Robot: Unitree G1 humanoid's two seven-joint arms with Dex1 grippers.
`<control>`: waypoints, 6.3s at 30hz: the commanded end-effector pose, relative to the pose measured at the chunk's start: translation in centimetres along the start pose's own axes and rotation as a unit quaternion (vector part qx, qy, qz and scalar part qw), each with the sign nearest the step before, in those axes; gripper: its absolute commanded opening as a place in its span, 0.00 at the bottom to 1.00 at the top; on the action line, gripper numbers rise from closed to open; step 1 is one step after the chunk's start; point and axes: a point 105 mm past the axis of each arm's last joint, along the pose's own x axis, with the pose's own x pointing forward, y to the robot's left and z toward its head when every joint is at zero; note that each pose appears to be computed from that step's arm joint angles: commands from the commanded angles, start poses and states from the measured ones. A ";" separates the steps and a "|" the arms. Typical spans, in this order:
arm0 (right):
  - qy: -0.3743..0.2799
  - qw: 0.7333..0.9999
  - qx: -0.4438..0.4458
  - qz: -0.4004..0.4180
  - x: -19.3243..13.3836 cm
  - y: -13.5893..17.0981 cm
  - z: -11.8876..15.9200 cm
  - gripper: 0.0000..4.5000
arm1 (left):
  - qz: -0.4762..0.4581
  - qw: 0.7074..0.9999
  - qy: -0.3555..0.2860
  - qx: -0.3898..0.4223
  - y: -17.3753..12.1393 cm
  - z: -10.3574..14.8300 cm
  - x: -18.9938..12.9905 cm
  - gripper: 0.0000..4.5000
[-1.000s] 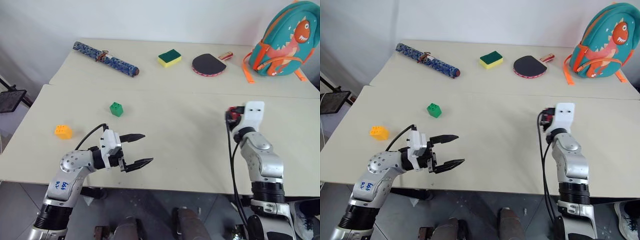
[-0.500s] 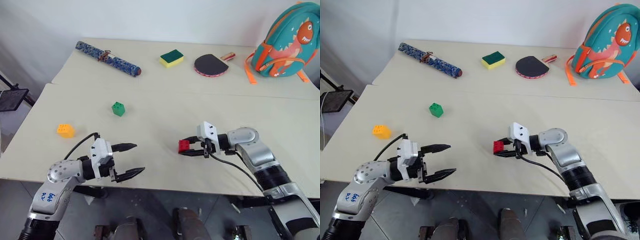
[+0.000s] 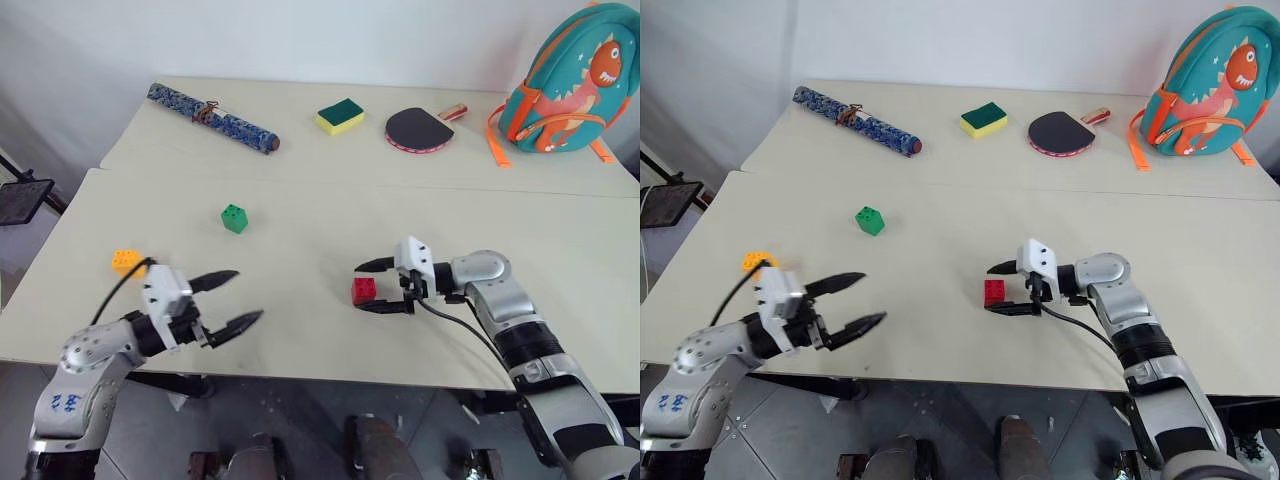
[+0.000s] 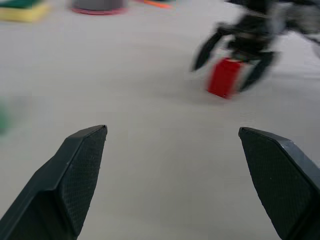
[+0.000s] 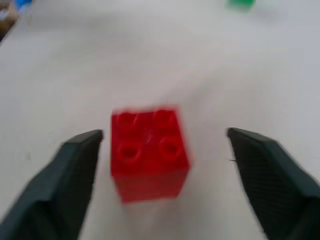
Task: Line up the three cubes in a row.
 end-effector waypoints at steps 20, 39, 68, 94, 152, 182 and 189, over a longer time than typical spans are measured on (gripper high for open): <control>-0.119 0.979 -0.061 -0.152 -8.3 2.9 2.8 0.99 | 0.241 0.967 -0.082 -0.029 7.2 1.0 3.9 1.00; -0.114 0.975 -0.040 -0.185 -7.4 5.3 2.8 1.00 | 0.189 0.981 -0.029 -0.022 9.9 0.8 13.1 0.67; -0.080 0.973 -0.027 -0.215 -8.9 6.6 2.2 1.00 | -0.385 0.916 0.026 0.107 -2.9 -0.7 14.9 0.33; -0.193 0.980 -0.016 -0.040 -2.0 6.5 6.5 1.00 | 0.347 0.933 -0.097 0.018 6.2 1.2 -7.7 0.99; -0.075 0.991 0.004 -0.107 -6.7 7.2 3.3 1.00 | -0.308 0.935 0.095 0.145 4.1 -1.7 4.6 0.32; -0.044 0.992 0.014 -0.115 -9.0 7.8 3.3 1.00 | -0.281 0.950 0.059 0.124 6.5 0.1 5.2 0.86; 0.008 0.999 -0.024 -0.043 -10.7 5.1 5.2 1.00 | -0.190 0.970 0.042 0.149 8.3 3.5 1.5 0.86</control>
